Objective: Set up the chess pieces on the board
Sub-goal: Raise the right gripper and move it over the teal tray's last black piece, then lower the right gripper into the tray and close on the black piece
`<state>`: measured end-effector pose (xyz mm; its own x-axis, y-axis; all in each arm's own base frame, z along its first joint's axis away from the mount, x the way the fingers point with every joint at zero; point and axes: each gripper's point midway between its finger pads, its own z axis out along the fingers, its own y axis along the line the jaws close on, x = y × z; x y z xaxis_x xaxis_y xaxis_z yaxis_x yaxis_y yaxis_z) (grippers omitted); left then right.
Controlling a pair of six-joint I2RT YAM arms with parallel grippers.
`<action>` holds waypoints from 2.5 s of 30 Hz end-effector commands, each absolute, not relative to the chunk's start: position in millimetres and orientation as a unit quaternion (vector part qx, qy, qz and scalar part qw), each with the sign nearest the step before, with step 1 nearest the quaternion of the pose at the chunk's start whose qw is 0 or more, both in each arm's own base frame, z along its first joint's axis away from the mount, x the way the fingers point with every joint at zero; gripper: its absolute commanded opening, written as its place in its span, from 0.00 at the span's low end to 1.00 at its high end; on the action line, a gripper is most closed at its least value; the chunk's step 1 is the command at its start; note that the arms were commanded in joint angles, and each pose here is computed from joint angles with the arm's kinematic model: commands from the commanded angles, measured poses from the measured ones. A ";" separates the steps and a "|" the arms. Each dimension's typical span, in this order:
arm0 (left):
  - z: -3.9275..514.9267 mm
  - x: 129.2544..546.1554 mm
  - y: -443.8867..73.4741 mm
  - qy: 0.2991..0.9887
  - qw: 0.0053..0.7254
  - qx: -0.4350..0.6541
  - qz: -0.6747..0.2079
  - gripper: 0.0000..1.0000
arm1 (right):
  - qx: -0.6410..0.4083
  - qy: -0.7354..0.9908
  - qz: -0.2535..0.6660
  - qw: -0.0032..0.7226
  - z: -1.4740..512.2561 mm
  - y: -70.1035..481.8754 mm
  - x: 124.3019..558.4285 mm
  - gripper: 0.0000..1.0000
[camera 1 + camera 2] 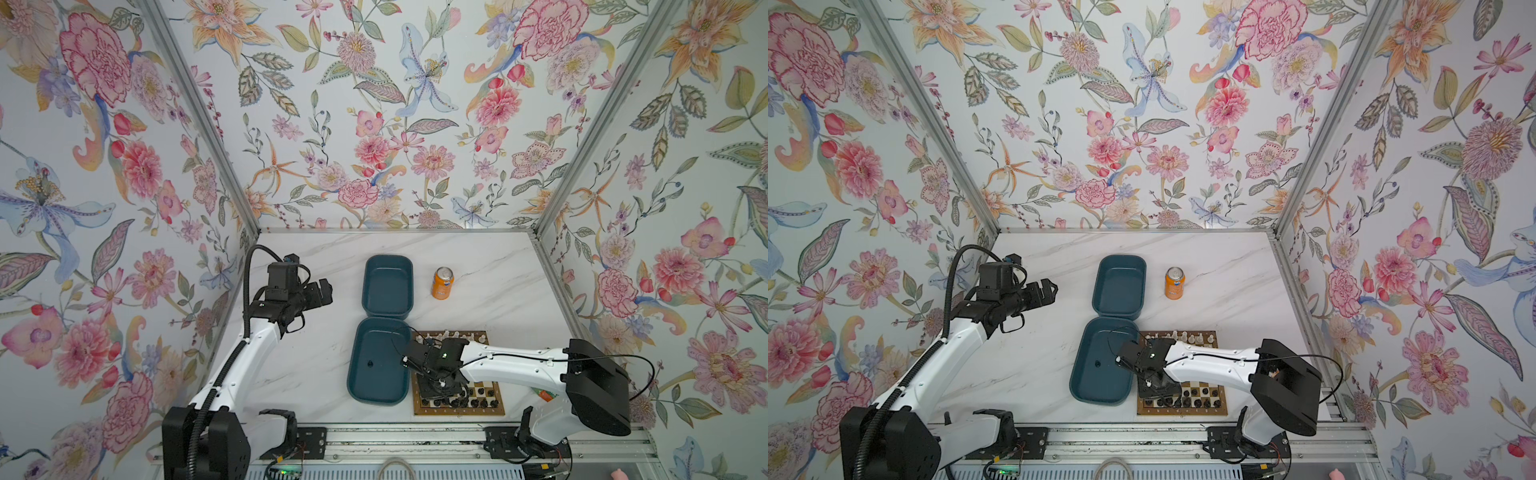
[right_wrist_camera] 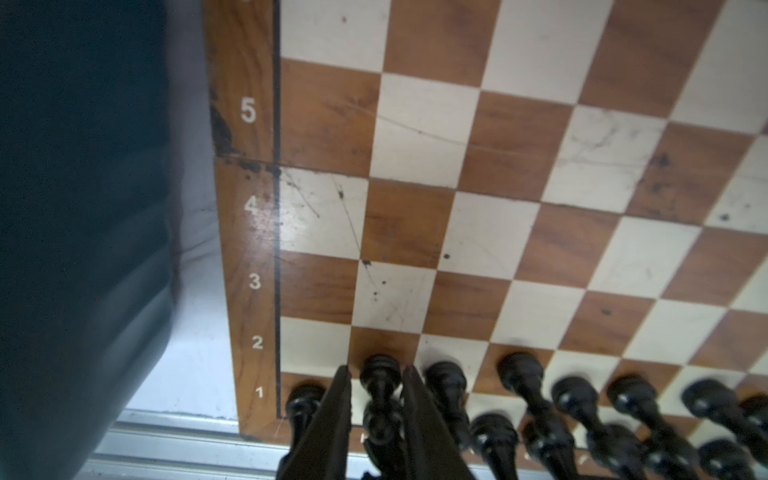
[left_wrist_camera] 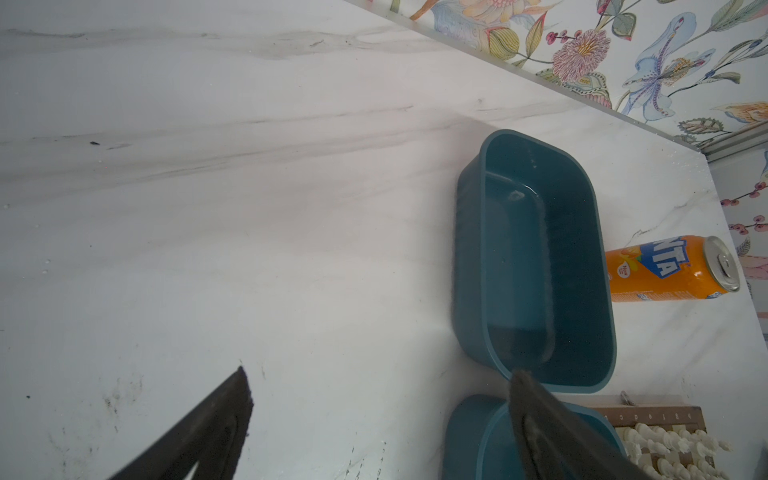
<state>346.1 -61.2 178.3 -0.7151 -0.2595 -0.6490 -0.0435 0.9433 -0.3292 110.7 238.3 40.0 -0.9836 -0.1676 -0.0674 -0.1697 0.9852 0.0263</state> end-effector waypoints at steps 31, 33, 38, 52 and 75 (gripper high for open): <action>160.9 318.4 -18.8 0.914 0.362 -0.140 -0.118 0.99 | -0.218 0.969 0.062 0.102 123.7 361.8 190.2 0.37; 158.3 317.1 -14.7 0.912 0.361 -0.151 -0.121 0.98 | -0.230 0.966 0.061 0.097 117.6 370.2 190.7 0.37; 157.8 316.6 -7.7 0.909 0.364 -0.163 -0.121 0.98 | -0.256 0.962 0.057 0.074 96.7 386.1 188.2 0.34; 163.2 318.7 -3.6 0.906 0.368 -0.174 -0.119 0.98 | -0.276 0.957 0.079 0.034 65.3 411.4 175.9 0.29; 168.8 322.0 -1.6 0.905 0.369 -0.178 -0.116 0.98 | -0.272 0.958 0.089 0.019 32.2 417.2 179.7 0.23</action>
<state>319.2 -5.8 159.7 -0.6764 -0.3974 -0.6202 -0.2234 0.9130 -0.3414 179.7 420.4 42.2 -0.8540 -0.5100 -0.1030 -0.5203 0.8380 0.1646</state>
